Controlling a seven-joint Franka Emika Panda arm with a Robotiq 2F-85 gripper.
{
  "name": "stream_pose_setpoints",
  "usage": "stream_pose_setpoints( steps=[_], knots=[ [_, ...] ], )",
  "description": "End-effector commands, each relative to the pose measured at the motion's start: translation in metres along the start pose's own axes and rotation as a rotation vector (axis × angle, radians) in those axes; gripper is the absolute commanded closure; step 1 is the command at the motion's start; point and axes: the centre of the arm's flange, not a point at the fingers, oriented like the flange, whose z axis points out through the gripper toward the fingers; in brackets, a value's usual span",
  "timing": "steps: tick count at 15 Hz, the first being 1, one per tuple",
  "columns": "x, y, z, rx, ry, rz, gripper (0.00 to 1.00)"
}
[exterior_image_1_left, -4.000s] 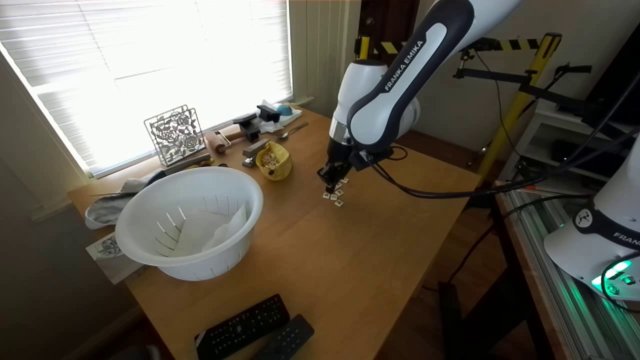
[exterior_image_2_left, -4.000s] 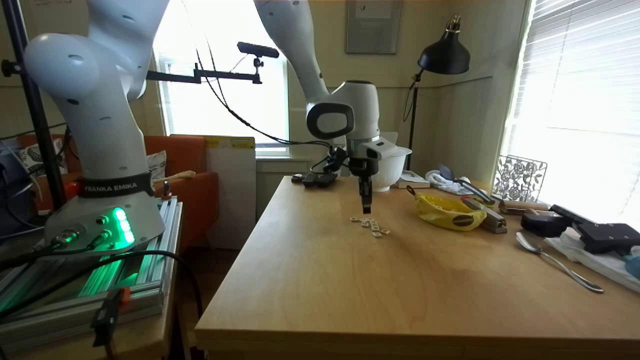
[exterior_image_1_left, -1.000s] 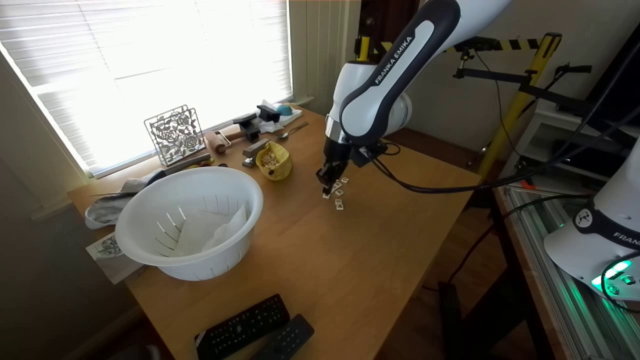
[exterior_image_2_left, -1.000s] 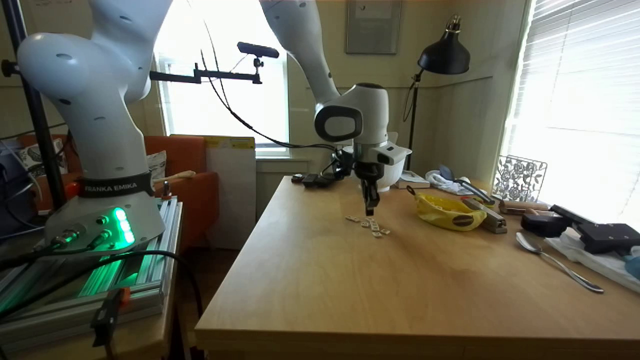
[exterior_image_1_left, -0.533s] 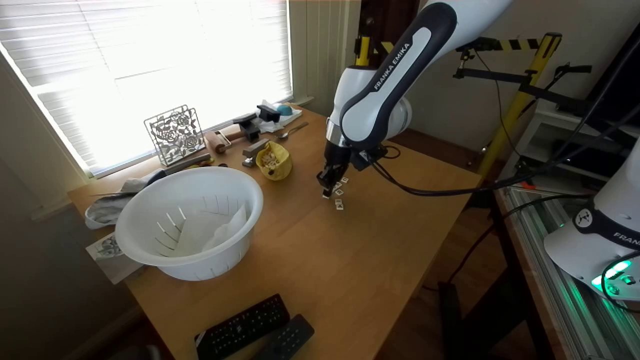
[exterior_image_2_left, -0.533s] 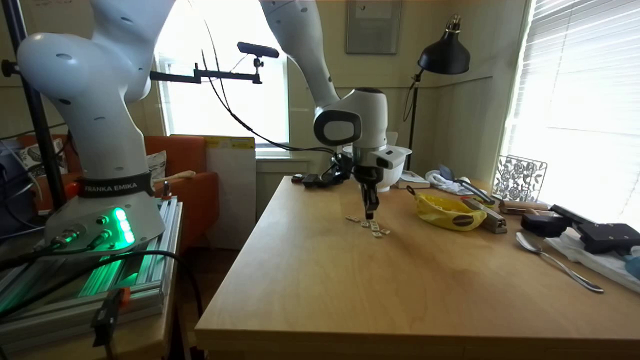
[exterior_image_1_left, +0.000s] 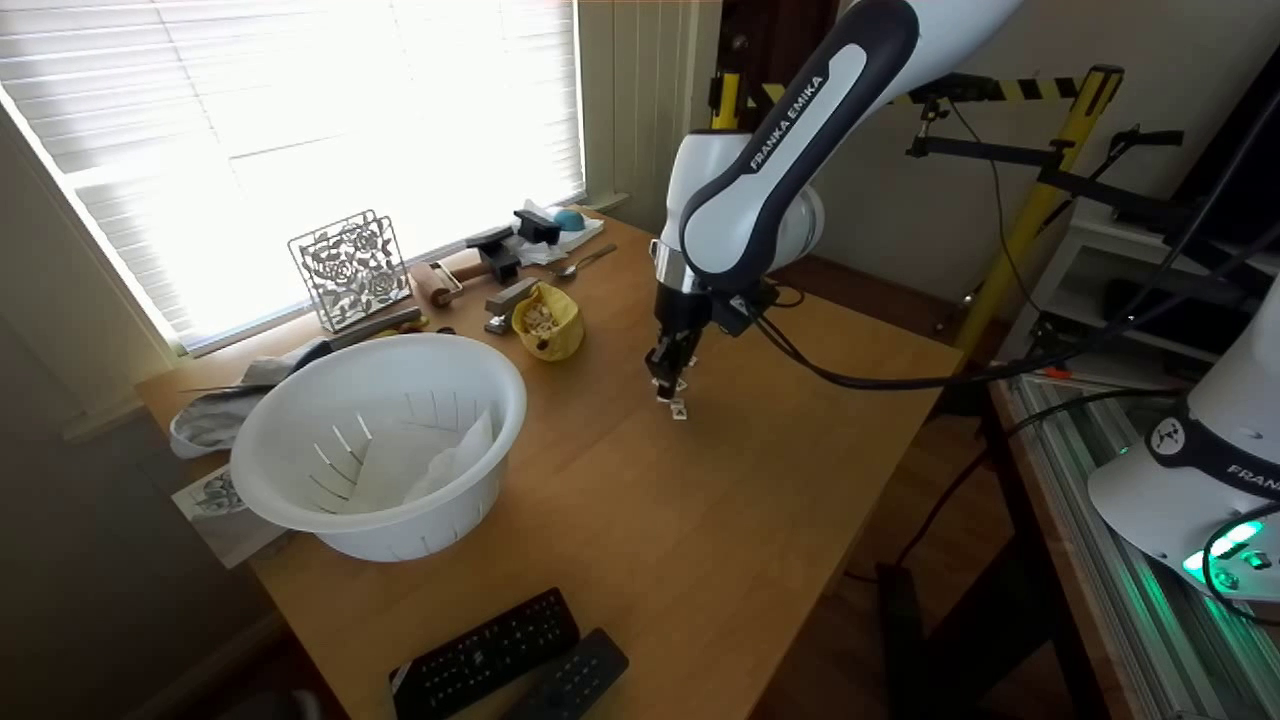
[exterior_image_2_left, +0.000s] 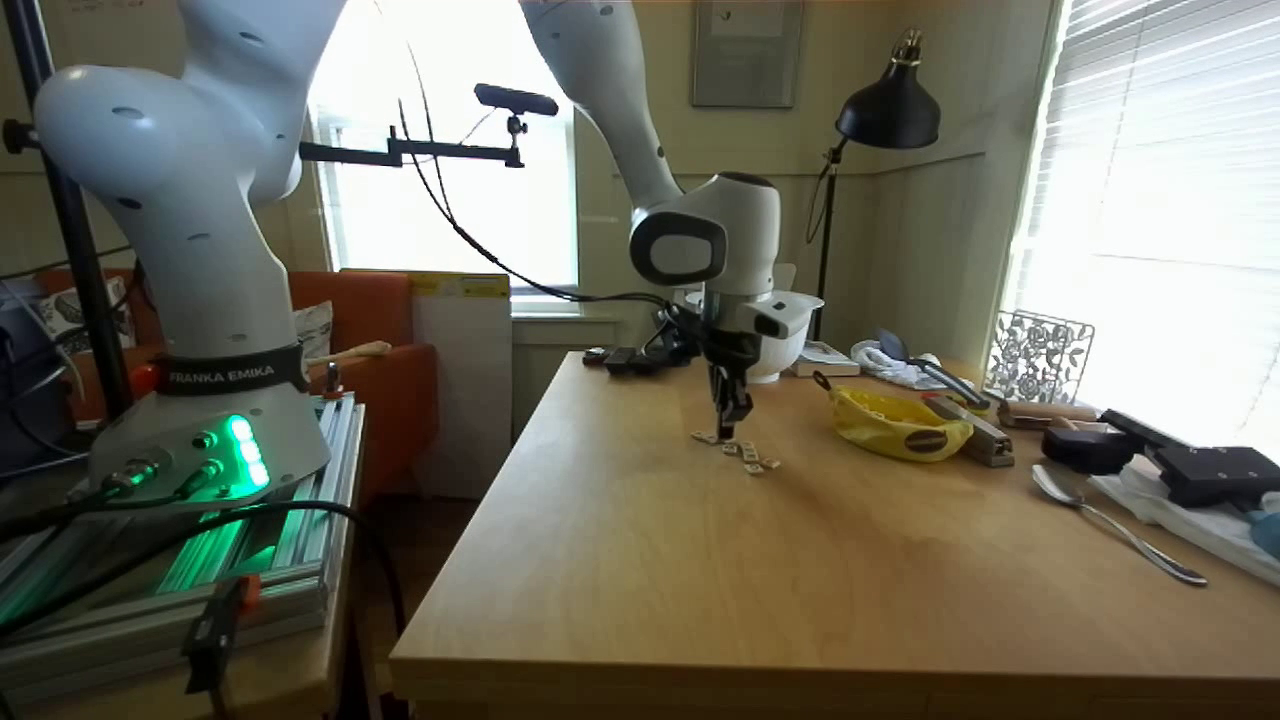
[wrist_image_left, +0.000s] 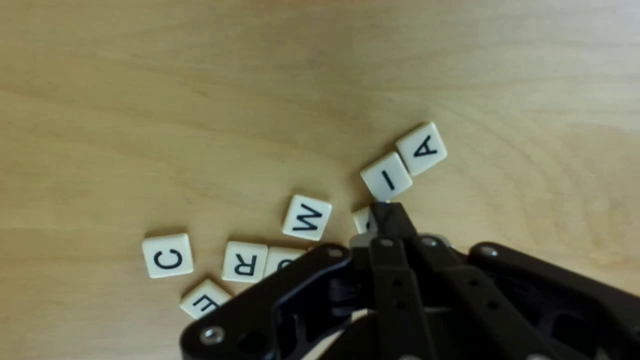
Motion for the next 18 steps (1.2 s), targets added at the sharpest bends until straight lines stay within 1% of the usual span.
stream_pose_setpoints(
  steps=[1,5,6,7,8,13,14,16,18],
  knots=[
    [-0.014,0.002,0.005,0.006,-0.094,-0.079,1.00],
    [-0.027,-0.005,0.006,0.022,-0.187,-0.150,1.00],
    [-0.028,-0.006,0.007,0.020,-0.200,-0.159,1.00],
    [-0.028,-0.007,0.006,0.019,-0.193,-0.156,1.00],
    [-0.026,-0.007,0.004,0.021,-0.173,-0.150,1.00],
    [-0.007,-0.006,-0.032,0.052,0.033,-0.112,1.00],
    [-0.004,-0.006,-0.037,0.052,0.061,-0.107,1.00],
    [-0.002,-0.005,-0.041,0.038,0.081,-0.109,1.00],
    [-0.003,-0.003,-0.037,0.016,0.071,-0.113,1.00]
  ],
)
